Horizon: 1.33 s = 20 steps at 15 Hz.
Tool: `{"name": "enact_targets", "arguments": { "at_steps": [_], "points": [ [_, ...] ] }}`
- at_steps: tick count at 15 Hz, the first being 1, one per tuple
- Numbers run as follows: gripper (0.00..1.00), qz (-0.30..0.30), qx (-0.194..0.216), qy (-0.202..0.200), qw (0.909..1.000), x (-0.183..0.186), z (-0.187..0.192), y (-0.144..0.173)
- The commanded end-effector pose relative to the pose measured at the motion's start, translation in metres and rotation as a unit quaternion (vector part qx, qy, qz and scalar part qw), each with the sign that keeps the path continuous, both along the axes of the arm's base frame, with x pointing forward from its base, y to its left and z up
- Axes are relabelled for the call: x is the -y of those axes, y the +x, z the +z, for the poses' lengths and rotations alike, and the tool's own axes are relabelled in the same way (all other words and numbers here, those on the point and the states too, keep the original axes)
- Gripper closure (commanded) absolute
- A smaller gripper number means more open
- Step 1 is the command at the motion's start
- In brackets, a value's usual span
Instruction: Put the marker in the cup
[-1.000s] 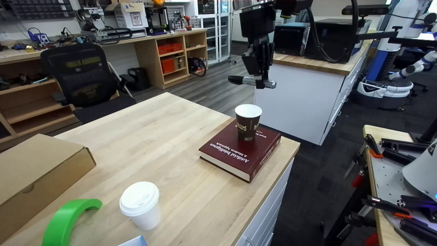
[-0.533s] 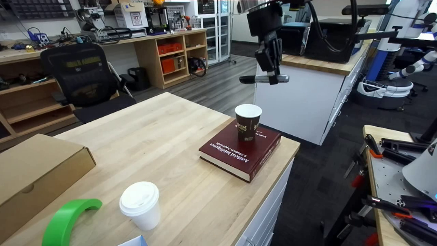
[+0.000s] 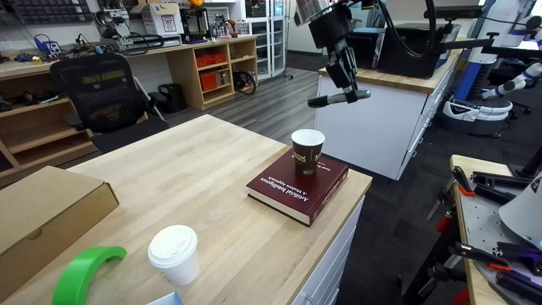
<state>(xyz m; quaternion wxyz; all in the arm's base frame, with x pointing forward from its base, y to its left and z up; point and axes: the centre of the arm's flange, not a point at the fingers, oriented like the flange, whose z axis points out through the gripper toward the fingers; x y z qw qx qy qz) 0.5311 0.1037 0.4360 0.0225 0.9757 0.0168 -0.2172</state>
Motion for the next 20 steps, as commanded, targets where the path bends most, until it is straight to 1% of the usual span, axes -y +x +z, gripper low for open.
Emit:
{"name": "enact_targets", "arguments": {
  "at_steps": [1,4,6,14,20],
  "points": [
    [0.94,0.005,-0.048,0.002,0.9989,0.002,0.009,0.019],
    [0.94,0.006,-0.084,-0.004,0.9964,0.001,0.008,0.026],
    [0.94,0.008,-0.1,-0.006,0.9949,0.0,0.004,0.033],
    [0.94,0.017,-0.159,-0.006,0.9871,0.001,-0.038,0.064],
    [0.94,0.017,-0.198,-0.016,0.9799,0.007,-0.07,0.09]
  ]
}}
